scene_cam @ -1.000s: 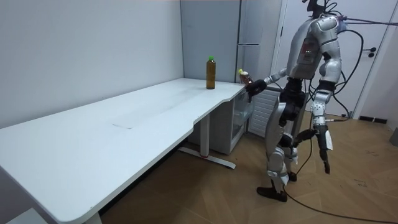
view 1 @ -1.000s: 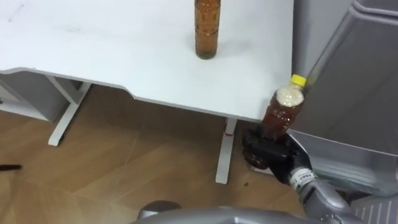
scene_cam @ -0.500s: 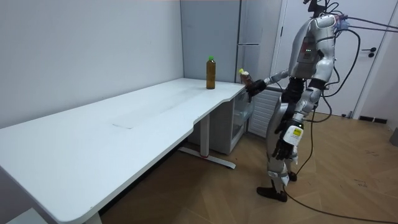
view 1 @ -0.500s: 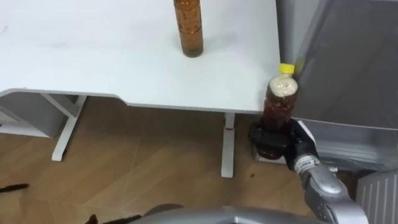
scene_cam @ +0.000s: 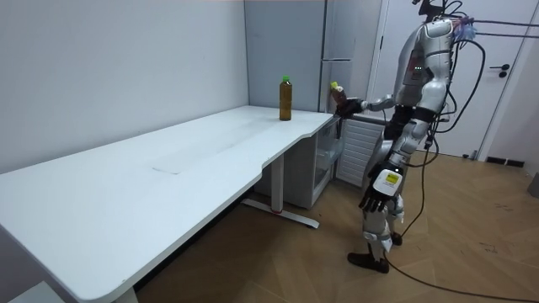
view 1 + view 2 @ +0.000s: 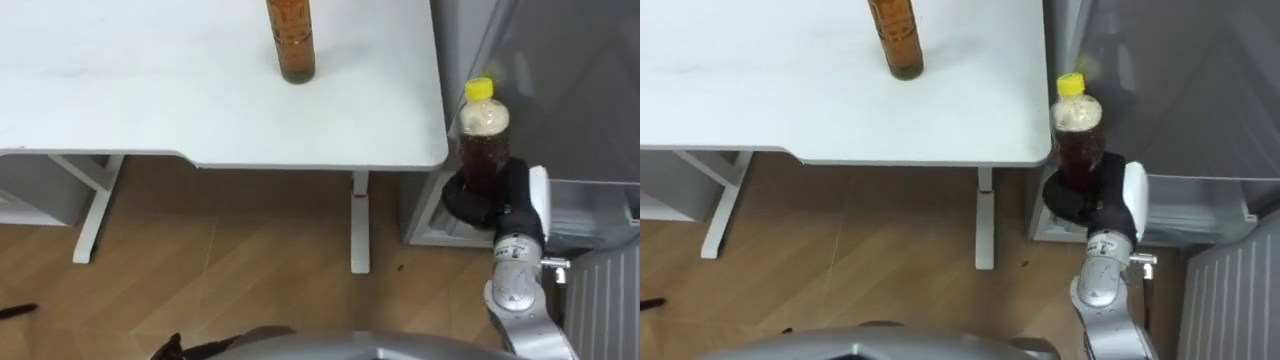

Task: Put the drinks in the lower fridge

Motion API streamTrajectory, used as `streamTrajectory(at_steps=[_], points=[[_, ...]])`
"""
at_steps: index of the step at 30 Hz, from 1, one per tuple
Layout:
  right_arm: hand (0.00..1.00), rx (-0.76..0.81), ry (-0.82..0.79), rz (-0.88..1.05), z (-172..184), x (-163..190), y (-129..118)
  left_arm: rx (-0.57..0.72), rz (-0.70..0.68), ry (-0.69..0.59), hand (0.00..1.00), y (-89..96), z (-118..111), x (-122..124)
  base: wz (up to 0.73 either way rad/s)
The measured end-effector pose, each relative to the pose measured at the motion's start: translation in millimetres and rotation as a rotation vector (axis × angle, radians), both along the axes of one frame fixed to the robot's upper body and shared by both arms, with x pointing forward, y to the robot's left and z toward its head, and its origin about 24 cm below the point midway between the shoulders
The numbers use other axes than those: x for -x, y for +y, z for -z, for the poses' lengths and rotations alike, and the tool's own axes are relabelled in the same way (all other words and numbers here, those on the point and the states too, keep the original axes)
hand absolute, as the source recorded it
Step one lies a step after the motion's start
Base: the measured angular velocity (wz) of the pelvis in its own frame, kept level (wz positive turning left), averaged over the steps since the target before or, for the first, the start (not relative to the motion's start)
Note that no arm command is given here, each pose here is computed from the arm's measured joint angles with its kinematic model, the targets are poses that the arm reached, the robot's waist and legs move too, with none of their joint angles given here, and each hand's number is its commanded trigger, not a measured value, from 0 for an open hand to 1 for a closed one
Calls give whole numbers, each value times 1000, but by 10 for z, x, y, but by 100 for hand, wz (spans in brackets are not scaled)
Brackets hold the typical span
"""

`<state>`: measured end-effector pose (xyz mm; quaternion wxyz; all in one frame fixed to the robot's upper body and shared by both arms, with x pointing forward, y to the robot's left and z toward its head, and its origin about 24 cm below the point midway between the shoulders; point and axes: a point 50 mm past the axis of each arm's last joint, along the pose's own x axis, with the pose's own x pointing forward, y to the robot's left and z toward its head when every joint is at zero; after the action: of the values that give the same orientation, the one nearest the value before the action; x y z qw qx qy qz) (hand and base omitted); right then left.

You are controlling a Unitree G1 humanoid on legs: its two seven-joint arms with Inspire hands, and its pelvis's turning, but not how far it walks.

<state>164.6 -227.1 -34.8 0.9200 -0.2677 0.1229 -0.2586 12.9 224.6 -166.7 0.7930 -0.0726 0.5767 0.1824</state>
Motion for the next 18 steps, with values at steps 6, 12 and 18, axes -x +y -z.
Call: streamTrajectory(at_steps=[6,12,18], points=[[100,66,-112,361,-24,127,-363,-4,19,8,0,-4,-5,63,0],[100,-55,-141,582,61,265,-451,-16,35,-12,0,11,-13,8,-1],[100,-316,-129,779,230,390,-507,-23,43,-28,0,15,-19,0,0]])
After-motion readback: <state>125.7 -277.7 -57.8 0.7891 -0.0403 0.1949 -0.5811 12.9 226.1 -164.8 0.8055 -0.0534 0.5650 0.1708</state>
